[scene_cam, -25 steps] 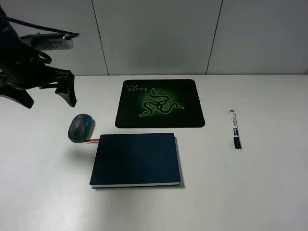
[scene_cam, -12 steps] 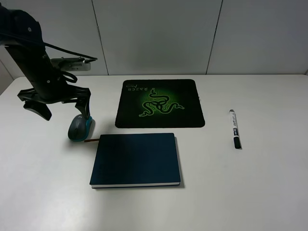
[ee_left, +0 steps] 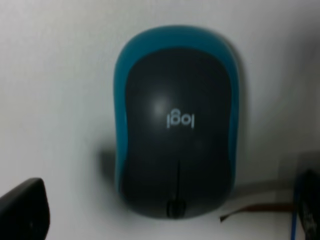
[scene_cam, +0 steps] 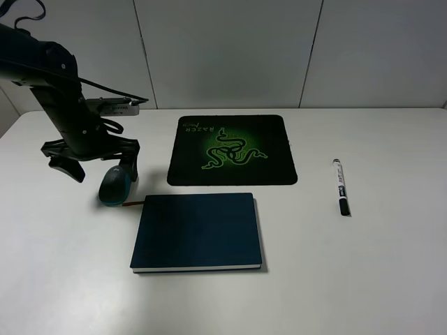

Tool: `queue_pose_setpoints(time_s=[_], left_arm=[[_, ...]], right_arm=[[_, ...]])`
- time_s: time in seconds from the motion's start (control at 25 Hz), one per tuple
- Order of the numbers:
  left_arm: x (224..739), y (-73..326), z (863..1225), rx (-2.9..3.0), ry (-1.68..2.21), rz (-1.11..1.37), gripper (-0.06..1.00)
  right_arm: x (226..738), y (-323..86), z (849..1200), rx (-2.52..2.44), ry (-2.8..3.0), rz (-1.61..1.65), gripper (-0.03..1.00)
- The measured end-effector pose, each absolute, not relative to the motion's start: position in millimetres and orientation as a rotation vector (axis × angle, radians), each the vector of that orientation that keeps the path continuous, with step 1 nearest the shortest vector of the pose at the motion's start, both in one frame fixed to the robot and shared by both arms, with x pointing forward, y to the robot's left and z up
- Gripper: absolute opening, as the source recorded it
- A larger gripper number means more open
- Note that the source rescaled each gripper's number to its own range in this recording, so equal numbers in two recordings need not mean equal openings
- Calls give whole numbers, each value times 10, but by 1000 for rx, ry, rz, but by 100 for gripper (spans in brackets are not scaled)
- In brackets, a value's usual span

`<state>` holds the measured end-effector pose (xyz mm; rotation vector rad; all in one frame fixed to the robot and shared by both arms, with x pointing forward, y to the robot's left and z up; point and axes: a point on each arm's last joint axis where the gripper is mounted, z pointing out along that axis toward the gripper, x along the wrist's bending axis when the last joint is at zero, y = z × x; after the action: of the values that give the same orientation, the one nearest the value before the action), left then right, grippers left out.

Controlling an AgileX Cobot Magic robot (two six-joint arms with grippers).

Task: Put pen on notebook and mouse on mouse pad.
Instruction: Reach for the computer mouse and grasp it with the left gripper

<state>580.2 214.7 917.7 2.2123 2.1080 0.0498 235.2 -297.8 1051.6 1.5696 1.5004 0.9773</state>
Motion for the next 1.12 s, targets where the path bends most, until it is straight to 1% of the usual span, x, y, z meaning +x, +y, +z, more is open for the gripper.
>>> queue_pose_setpoints(time_s=[0.68, 0.76, 0.84, 0.88, 0.96, 1.08, 1.12], left_arm=[[5870, 2133, 8766, 2242, 2140, 13, 100], [5873, 2133, 8761, 2244, 2139, 14, 97], [5874, 2135, 8757, 2248, 2138, 16, 85], [5874, 2138, 8754, 2254, 2136, 20, 75], [5877, 2140, 8751, 2260, 2133, 25, 53], [5880, 2140, 8751, 2258, 2131, 28, 18], [5881, 2139, 8751, 2257, 2130, 29, 8]], right_arm=[[2352, -2978, 10516, 1570, 1500, 977, 100], [2352, -2978, 10516, 1570, 1500, 977, 100], [2352, -2979, 10516, 1569, 1500, 976, 100], [2352, -2979, 10516, 1569, 1500, 976, 100], [2352, -2979, 10516, 1569, 1500, 976, 100], [2352, -2979, 10516, 1569, 1500, 976, 100], [2352, -2979, 10516, 1569, 1500, 976, 100]])
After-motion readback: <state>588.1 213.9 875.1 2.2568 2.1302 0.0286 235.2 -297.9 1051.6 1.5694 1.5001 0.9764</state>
